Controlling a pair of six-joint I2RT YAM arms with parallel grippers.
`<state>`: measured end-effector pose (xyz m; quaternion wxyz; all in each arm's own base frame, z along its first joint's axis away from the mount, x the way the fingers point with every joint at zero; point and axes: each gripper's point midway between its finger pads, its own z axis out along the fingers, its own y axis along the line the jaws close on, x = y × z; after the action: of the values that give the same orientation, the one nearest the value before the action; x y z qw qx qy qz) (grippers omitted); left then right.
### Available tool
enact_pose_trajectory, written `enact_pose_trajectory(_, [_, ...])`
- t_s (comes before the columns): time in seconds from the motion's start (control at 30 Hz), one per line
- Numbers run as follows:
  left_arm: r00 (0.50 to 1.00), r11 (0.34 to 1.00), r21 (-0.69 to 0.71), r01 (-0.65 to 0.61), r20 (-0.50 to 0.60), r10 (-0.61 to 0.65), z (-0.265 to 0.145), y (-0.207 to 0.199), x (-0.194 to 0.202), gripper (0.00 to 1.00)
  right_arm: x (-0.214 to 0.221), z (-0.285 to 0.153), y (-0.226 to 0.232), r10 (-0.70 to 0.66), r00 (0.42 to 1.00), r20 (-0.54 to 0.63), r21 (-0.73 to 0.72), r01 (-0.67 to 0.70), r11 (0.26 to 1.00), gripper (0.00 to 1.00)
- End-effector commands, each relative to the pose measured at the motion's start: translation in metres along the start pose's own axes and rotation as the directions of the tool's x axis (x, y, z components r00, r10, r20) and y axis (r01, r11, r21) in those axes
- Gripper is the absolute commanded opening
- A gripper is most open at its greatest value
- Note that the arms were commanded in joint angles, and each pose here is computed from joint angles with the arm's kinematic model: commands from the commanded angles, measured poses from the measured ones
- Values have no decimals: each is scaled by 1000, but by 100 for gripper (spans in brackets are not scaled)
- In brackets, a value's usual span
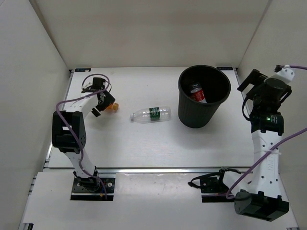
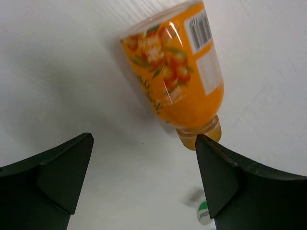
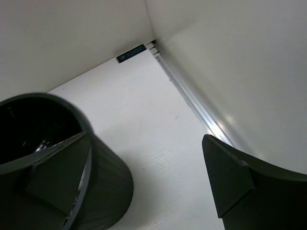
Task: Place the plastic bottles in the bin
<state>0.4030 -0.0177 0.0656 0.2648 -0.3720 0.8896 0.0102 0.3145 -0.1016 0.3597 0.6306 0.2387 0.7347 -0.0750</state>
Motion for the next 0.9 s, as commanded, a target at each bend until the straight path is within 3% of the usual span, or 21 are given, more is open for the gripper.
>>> enact_pose_trajectory(0.0, [993, 996, 57, 68, 93, -73, -5, -20, -35, 99, 0, -11, 21, -20, 1000, 10, -67, 21, 998, 99])
enact_pose_trajectory(0.23, [994, 996, 60, 65, 80, -70, 24, -34, -44, 99, 21, -12, 30, 0, 999, -46, -122, -5, 993, 99])
enact_pose_trajectory(0.47, [990, 976, 215, 35, 127, -64, 8, -77, -66, 99, 39, -6, 31, -12, 996, -93, -106, 2, 994, 99])
enact_pose_trajectory(0.67, [993, 957, 289, 38, 99, -69, 10, -96, -73, 99, 42, -2, 41, 25, 995, -94, -145, -39, 989, 99])
enact_pose_trajectory(0.87, [975, 949, 315, -30, 216, -41, 5, -129, -101, 98, 61, -1, 44, 23, 990, -138, -153, -44, 987, 100])
